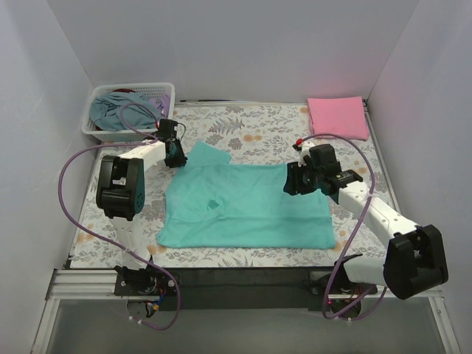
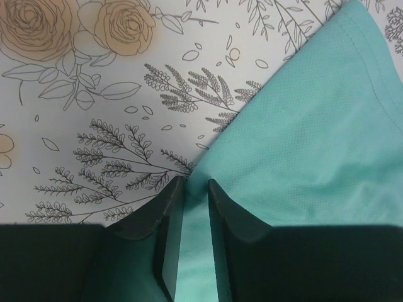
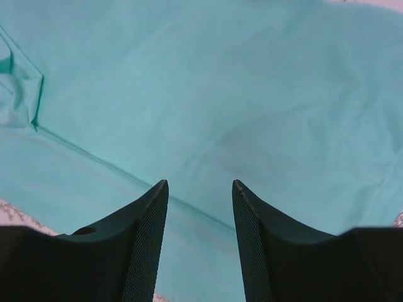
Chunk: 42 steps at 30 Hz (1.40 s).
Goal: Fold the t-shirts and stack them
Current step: Fold the tshirt
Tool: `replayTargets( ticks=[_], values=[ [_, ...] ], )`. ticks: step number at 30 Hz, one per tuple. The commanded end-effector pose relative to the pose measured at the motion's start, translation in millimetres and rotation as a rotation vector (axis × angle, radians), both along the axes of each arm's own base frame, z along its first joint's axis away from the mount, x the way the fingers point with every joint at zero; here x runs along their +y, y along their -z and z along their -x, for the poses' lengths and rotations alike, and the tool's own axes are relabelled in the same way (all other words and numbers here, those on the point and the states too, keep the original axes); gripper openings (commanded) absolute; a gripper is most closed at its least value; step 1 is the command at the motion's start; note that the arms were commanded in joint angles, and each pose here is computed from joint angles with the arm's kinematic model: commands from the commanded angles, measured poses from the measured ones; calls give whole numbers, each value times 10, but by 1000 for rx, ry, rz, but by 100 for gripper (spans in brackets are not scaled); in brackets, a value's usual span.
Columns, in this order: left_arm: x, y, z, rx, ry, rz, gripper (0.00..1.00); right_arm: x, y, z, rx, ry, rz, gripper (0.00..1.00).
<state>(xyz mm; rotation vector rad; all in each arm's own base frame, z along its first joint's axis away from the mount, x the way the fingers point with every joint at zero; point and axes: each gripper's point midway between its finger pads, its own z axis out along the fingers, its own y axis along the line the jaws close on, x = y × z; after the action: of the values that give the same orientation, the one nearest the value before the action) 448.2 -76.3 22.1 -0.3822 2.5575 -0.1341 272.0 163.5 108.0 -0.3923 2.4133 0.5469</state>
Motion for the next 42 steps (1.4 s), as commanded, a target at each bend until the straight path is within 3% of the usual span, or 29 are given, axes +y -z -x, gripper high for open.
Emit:
replayTargets(
  ticks=[1, 6, 14, 20, 35, 42],
  values=[
    [-63, 98, 180, 62, 43, -1, 17, -66, -295, -376, -130, 42, 37, 52],
    [-75, 18, 157, 42, 50, -3, 0, -354, -292, -784, -153, 139, 108, 52],
    [-50, -23, 135, 25, 46, -16, 0, -1026, 37, -1311, -45, 287, 78, 52],
    [-35, -82, 109, 7, 41, -22, 0, -1268, 237, -1548, -14, 321, 57, 51],
    [-32, -82, 108, 6, 38, -27, 0, -1196, 681, -1573, 104, 217, -68, 50],
    [-22, -70, 113, 9, 36, -32, 0, -1187, 807, -1555, 145, 202, -124, 41]
  ],
)
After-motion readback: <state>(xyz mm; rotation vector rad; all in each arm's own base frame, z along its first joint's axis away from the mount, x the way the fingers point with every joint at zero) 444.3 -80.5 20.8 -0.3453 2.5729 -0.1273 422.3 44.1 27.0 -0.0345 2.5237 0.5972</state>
